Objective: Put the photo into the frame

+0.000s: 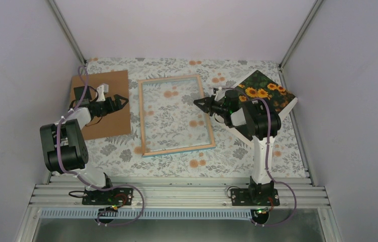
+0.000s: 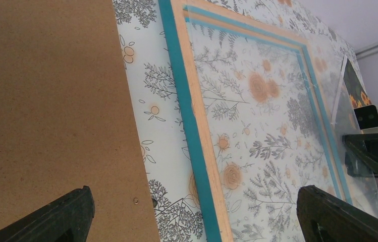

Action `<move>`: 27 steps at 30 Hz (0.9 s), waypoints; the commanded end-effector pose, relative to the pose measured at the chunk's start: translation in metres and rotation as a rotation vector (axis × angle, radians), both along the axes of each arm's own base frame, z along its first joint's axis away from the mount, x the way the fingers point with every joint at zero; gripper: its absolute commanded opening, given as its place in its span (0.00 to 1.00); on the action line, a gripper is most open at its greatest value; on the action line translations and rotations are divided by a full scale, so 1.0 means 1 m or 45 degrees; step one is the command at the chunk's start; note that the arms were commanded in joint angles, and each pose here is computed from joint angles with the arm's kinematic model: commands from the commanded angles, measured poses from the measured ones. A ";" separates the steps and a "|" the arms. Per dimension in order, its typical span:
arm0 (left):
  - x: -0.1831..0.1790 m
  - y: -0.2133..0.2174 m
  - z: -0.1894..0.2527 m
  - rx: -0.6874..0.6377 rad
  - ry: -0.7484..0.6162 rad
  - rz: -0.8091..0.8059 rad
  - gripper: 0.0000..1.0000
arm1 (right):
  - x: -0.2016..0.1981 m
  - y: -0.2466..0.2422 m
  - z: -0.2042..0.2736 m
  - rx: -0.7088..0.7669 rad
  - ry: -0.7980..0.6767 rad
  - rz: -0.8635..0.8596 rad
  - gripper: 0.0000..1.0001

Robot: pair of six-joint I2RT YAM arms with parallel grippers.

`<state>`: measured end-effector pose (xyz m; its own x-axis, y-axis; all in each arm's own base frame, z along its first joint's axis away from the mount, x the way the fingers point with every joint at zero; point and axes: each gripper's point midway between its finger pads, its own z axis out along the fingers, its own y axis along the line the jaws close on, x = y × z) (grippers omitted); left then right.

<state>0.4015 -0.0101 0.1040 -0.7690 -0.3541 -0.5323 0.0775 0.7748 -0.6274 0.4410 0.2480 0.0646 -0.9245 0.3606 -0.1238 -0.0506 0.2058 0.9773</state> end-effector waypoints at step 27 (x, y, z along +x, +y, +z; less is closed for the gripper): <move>0.006 0.003 0.001 -0.004 -0.020 -0.001 1.00 | -0.001 0.016 0.001 -0.132 0.034 0.109 0.04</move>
<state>0.4016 -0.0102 0.0983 -0.7767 -0.3584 -0.5179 0.0663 0.7712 -0.6332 0.4371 0.2586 0.0489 -0.9570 0.2801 -0.0751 0.0058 0.2773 0.9608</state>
